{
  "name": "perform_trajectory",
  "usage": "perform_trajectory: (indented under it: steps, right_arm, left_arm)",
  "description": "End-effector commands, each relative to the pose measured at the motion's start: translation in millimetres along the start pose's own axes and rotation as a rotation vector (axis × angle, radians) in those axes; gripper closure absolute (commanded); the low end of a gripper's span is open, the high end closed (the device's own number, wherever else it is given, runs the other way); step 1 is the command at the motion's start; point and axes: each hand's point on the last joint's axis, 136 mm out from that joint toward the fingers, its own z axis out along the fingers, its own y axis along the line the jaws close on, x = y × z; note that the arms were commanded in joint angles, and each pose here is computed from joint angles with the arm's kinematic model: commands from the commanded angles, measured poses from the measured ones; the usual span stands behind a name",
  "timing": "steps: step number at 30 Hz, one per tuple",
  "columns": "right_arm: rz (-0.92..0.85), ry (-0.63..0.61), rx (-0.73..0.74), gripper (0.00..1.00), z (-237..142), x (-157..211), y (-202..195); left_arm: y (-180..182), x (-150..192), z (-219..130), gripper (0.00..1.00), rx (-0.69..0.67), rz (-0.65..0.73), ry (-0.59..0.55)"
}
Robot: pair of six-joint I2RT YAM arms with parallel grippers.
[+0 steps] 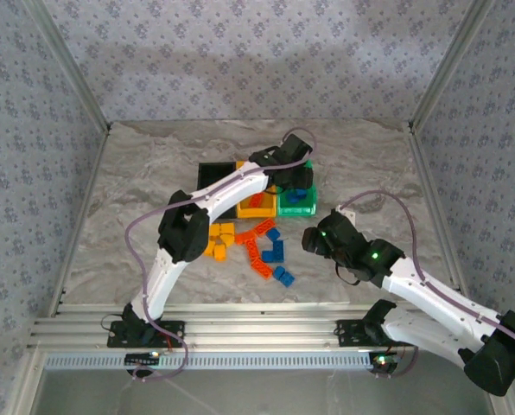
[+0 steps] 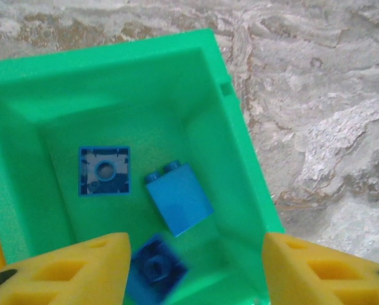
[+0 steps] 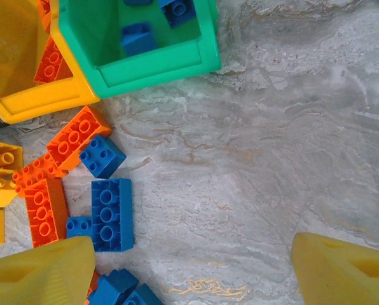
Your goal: Sort the legos into containers by color
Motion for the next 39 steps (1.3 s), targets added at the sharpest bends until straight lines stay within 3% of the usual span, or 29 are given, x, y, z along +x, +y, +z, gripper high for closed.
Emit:
perform_trajectory:
  steps: [1, 7, 11, 20, 26, 33, 39]
  right_arm:
    - [-0.011, 0.029, -0.036, 0.17, 5.8, 6.4, 7.2]
    - [-0.064, 0.108, -0.087, 0.18, 23.7, 24.8, 28.8]
    - [-0.117, 0.14, -0.114, 0.2, 37.3, 33.9, 49.0]
    - [-0.15, 0.174, -0.103, 0.24, 70.3, 40.8, 79.0]
    - [-0.149, 0.197, -0.085, 0.3, 94.6, 43.7, 92.3]
    - [-0.157, 0.256, 0.008, 0.37, 119.7, 57.1, 84.3]
    - [-0.129, 0.284, 0.127, 0.52, 126.1, 66.8, 60.6]
  left_arm:
    - [-26.3, -23.1, -48.6, 0.34, 0.09, 0.004, -0.07]
    - [-37.9, -5.8, -111.3, 0.14, 0.194, 0.011, -0.131]
    - [-16.0, 29.1, -146.8, 0.01, 0.204, -0.016, -0.146]
    - [87.3, 141.8, -181.1, 0.01, 0.048, -0.162, -0.127]
    - [145.2, 192.4, -200.5, 0.01, -0.043, -0.28, -0.151]
    - [178.7, 215.3, -212.9, 0.01, -0.108, -0.333, -0.183]
    - [184.0, 223.2, -208.7, 0.01, -0.124, -0.337, -0.167]
